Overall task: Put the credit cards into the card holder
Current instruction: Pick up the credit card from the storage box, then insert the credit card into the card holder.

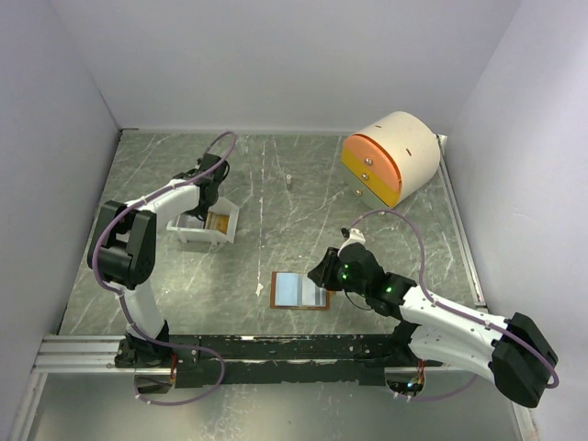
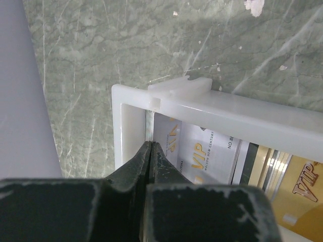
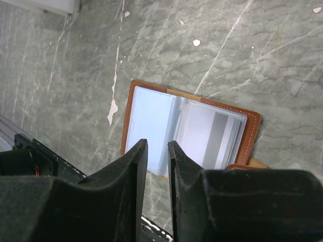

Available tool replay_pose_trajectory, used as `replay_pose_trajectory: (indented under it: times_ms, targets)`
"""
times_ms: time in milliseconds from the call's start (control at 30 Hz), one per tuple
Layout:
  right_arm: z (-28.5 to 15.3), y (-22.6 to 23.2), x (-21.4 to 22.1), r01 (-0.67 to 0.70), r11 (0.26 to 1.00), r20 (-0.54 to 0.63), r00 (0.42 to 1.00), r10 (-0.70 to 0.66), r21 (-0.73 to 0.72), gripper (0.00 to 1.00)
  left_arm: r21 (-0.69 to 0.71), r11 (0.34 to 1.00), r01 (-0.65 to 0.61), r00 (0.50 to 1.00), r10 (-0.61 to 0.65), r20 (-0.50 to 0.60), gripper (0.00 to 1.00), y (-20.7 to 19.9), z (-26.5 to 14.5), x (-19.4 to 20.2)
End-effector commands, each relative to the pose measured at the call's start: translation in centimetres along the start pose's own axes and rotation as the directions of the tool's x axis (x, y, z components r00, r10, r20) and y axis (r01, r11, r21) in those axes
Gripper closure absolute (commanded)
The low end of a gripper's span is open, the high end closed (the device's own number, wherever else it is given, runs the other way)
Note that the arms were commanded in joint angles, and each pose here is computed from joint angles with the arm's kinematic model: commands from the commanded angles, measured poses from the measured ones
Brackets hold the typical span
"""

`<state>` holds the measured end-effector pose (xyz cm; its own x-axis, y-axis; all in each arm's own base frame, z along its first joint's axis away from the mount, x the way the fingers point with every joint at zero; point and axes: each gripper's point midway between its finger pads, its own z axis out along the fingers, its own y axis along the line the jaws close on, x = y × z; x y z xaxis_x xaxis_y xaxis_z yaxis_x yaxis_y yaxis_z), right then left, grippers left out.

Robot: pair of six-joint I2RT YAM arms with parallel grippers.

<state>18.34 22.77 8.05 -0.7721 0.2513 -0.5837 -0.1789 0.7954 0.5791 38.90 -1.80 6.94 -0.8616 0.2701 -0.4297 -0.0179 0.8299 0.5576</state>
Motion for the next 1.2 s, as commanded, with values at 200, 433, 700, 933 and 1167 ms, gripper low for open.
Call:
replay_pose_trajectory:
  times_ms: [200,433,700,933,1167]
  targets:
    - [-0.2,-0.4,-0.3,-0.011,1.000,0.020,1.000,0.011,0.013,0.77,0.016,0.999,0.032,0.999,-0.032,0.015,0.93,1.4,-1.8,-2.0]
    - [-0.1,-0.3,-0.2,-0.011,1.000,0.014,1.000,0.010,0.012,0.77,0.039,0.999,0.038,0.999,-0.038,0.009,0.93,1.6,-2.5,-1.6]
    - [0.1,-0.2,-0.2,-0.011,1.000,0.012,1.000,0.011,0.005,0.77,0.117,0.987,0.111,0.994,-0.113,0.007,0.93,1.3,-4.3,-1.7]
    - [0.4,0.2,-0.2,-0.007,1.000,-0.001,1.000,0.007,0.003,0.77,0.252,0.951,0.181,0.979,-0.198,0.044,0.93,0.2,-6.4,-2.8]
    - [0.2,0.9,-1.3,0.004,1.000,0.032,0.999,-0.003,-0.009,0.77,0.342,0.914,0.218,0.962,-0.261,0.084,0.93,0.3,-9.0,-4.6]
